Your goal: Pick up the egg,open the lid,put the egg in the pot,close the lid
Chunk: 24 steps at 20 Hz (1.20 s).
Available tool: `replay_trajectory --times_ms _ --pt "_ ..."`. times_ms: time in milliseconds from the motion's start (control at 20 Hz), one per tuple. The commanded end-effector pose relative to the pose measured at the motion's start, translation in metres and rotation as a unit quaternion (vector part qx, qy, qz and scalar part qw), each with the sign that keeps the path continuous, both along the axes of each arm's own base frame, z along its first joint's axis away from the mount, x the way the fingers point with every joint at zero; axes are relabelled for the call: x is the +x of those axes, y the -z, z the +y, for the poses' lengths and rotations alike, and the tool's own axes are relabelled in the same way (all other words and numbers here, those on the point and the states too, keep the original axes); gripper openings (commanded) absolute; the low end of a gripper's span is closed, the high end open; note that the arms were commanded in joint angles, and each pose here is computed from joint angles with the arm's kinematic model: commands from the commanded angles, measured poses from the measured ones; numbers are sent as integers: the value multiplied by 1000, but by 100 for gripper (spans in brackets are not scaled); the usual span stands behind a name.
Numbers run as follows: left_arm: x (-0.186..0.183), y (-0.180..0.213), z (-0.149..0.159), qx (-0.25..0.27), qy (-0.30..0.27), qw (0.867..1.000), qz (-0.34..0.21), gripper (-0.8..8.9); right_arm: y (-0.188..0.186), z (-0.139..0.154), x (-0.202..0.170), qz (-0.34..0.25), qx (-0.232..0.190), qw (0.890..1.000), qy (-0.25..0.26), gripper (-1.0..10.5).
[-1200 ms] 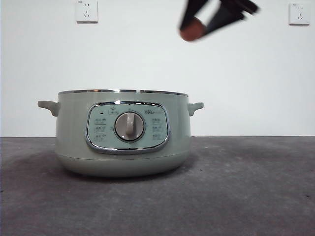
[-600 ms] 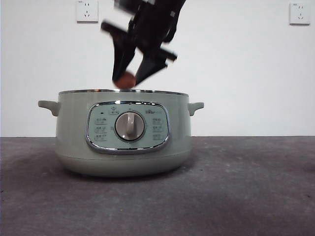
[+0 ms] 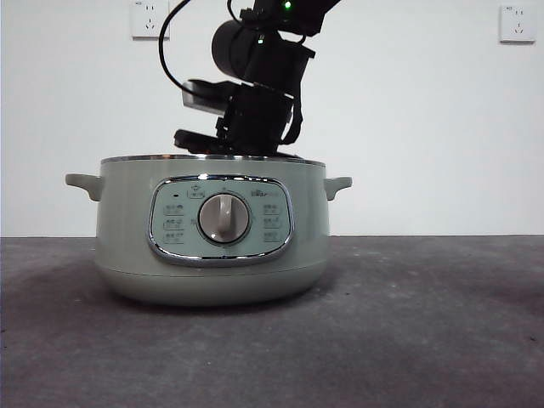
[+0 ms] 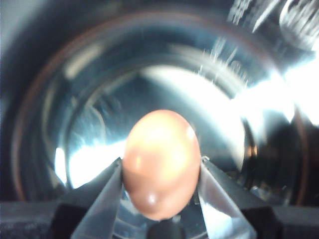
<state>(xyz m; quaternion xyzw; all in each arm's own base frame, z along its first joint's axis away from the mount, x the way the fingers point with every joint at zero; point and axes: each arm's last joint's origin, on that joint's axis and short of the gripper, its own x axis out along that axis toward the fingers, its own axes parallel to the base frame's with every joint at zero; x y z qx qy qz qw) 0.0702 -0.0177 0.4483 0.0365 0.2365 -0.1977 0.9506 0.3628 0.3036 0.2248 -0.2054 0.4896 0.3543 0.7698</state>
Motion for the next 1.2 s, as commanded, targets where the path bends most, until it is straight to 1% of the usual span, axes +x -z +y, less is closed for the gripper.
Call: replay_trajectory --times_ms 50,150,250,350,400,450,550,700,750,850,950,1000,1050,1200 --pt "-3 -6 0 -4 6 999 -32 -8 14 3 1 12 -19 1000 -7 -11" --pt "-3 -6 0 -4 6 999 -32 -8 15 3 1 14 -21 1000 -7 -11" --pt "-3 -6 0 -4 6 999 -32 -8 15 3 1 14 -19 1000 -7 31" --pt "-3 -6 0 -3 6 999 -32 -8 14 5 0 12 -17 1000 -8 340" --pt "-3 -6 0 -3 6 999 -32 -8 10 6 -1 8 -13 1000 -7 428" --pt "-3 -6 0 -3 6 999 -32 -8 5 7 -1 5 -10 1000 -8 442" --pt "-3 -6 0 -3 6 999 -32 -8 -17 9 0 -7 0 1000 -9 442" --pt "-3 -6 0 -2 7 999 -33 -8 -75 4 -4 -38 22 999 2 441" --pt "-3 -6 0 -2 7 999 -34 -8 -96 -3 -7 -53 27 998 9 440" --pt "-1 -6 0 -2 7 999 -33 -8 -141 -22 -19 -83 54 995 20 437" --pt "3 -7 -1 -4 10 999 -35 -8 -180 -49 -37 -110 75 991 32 437" --pt "7 -8 -3 -12 26 999 -35 -8 -197 -63 -49 -117 80 989 37 437" --pt "12 -9 -4 -20 42 998 -36 -8 -207 -71 -57 -120 84 989 38 437" --pt "30 -8 -8 -24 53 998 -27 -8 -226 -89 -82 -113 83 990 33 436"
